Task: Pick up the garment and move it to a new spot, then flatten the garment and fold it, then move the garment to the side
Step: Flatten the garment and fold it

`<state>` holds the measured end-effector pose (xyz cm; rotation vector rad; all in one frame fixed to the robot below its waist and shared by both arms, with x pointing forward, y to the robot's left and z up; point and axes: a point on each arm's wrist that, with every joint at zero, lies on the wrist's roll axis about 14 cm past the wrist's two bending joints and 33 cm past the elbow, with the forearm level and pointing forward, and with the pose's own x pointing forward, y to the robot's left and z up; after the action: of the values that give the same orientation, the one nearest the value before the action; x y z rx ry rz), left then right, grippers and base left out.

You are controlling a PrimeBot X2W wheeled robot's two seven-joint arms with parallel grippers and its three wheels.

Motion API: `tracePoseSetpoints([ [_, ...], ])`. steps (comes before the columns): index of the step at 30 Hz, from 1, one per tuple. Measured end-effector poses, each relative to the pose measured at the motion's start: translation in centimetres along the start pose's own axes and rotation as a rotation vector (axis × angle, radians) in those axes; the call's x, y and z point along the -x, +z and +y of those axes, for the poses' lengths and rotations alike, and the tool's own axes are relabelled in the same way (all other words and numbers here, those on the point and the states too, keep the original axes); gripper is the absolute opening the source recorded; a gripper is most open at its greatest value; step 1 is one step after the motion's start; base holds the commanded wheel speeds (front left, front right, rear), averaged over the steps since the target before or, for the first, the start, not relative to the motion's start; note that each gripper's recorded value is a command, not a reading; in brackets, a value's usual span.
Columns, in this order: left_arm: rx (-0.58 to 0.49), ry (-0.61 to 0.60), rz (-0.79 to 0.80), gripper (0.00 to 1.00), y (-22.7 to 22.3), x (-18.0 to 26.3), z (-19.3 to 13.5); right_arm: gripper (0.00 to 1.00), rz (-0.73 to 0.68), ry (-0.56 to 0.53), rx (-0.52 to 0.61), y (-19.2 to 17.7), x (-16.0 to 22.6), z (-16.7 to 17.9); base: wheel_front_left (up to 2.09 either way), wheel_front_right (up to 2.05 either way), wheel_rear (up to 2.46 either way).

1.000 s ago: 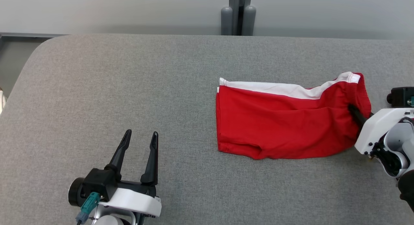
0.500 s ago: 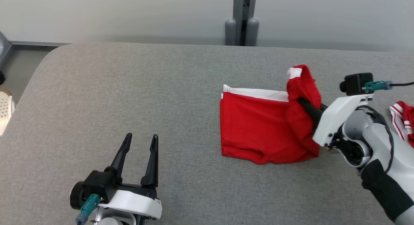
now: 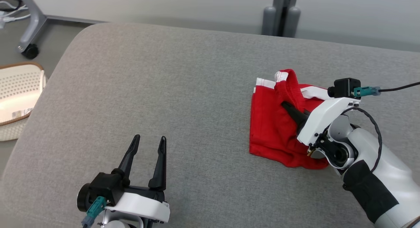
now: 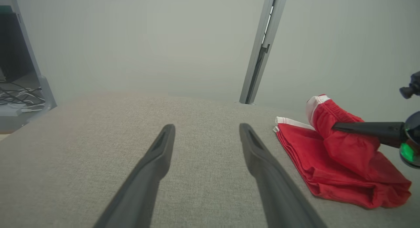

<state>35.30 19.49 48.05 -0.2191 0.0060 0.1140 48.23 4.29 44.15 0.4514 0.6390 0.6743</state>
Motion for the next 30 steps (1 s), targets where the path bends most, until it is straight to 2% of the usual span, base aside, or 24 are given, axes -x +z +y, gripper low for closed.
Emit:
tracePoseSetpoints([
  [18, -0.011, 0.064, 0.041, 1.0, -1.1, 0.3, 1.6, 0.0, 0.06, 0.017, -0.128, -2.9, -3.7, 0.1, 0.0, 0.0, 0.0],
  [19, -0.011, 0.063, 0.043, 1.0, -1.1, 0.3, 1.5, 0.29, 0.064, 0.012, -0.129, -3.0, -3.7, -0.1, 0.0, 0.0, 0.0],
  [20, -0.011, 0.062, 0.043, 1.0, -1.1, 0.2, 1.4, 0.68, 0.066, 0.009, -0.129, -3.1, -3.7, -0.1, 0.0, 0.0, 0.0],
  [21, -0.011, 0.06, 0.041, 1.0, -1.1, 0.1, 1.4, 1.0, 0.064, 0.006, -0.129, -3.0, -3.7, -0.2, 0.0, 0.0, 0.0],
  [30, -0.007, 0.037, 0.02, 1.0, -0.5, -0.3, 0.7, 1.0, 0.028, 0.031, -0.127, -1.9, -2.9, 1.4, 0.0, 0.0, 0.0],
])
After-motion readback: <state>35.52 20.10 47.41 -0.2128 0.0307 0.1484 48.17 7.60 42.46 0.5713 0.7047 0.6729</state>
